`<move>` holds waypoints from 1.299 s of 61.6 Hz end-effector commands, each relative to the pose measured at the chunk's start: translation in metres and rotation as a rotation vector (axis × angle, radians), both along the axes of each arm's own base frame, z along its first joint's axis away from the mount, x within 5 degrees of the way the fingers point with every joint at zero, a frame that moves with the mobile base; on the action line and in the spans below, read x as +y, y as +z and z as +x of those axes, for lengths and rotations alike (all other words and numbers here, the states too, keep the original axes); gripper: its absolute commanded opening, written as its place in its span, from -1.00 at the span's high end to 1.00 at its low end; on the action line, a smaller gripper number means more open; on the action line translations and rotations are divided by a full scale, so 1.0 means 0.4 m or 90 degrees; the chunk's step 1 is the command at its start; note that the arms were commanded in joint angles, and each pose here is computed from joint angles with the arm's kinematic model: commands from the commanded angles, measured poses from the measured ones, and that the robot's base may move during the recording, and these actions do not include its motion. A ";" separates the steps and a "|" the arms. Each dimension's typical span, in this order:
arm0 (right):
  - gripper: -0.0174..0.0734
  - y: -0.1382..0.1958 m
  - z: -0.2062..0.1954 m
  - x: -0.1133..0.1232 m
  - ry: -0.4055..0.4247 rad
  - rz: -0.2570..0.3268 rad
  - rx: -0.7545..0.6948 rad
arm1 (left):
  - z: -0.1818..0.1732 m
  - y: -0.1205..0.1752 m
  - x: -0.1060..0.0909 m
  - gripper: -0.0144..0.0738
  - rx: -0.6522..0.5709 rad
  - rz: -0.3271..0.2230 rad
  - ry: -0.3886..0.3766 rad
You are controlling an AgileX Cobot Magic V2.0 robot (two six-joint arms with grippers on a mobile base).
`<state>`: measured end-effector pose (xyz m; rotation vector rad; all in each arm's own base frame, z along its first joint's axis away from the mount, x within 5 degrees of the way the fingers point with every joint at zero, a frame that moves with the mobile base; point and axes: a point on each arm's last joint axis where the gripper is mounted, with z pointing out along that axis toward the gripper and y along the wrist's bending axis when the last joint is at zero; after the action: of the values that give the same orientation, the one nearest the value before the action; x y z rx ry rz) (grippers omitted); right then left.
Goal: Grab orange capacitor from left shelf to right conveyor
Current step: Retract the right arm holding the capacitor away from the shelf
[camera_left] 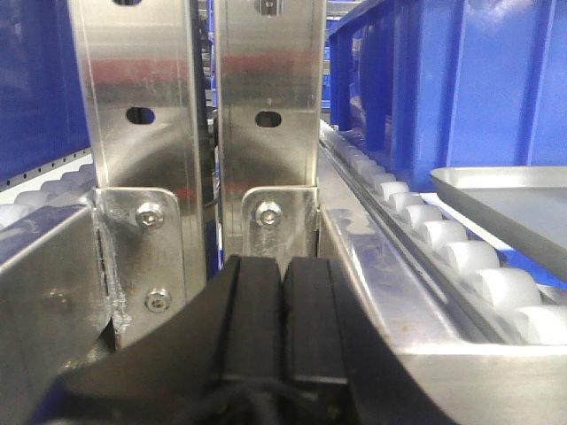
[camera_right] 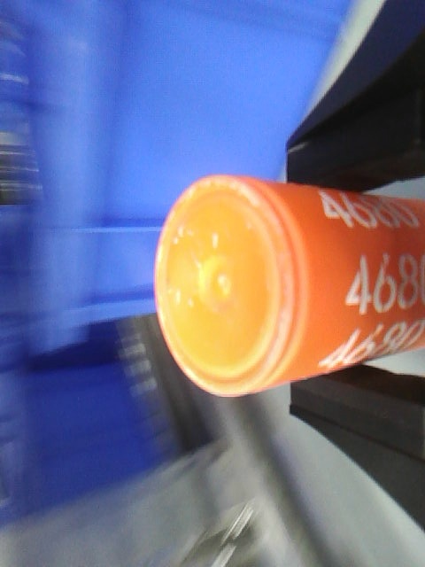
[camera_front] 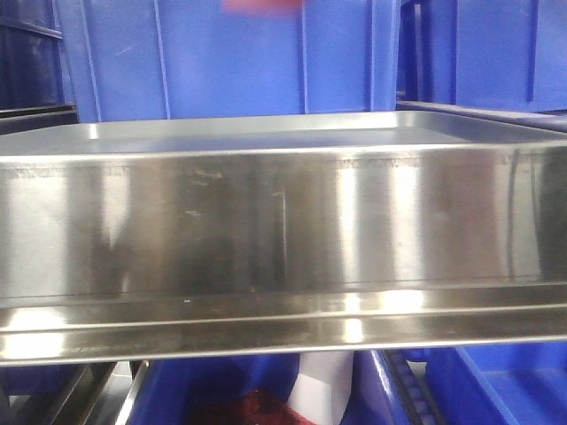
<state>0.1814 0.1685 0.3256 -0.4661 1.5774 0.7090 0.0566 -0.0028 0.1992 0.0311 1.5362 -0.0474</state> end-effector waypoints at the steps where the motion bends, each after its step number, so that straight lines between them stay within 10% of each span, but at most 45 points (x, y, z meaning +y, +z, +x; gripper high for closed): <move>1: 0.50 0.082 -0.071 -0.063 0.005 0.068 -0.100 | -0.001 0.003 0.000 0.96 -0.047 -0.004 0.000; 24: 0.50 0.043 -0.279 -0.259 0.001 0.016 -0.045 | -0.001 0.003 0.000 0.96 -0.047 -0.004 0.000; 48: 0.50 0.013 -0.452 -0.423 -0.006 0.056 -0.093 | -0.001 0.003 0.000 0.96 -0.047 -0.004 0.000; 80: 0.50 0.003 -0.448 -0.421 -0.007 0.033 -0.069 | -0.001 0.003 0.000 0.96 -0.047 -0.004 0.000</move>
<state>0.0048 0.0034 0.3106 -0.4773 1.5669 0.6889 0.0566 -0.0028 0.1992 0.0311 1.5362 -0.0474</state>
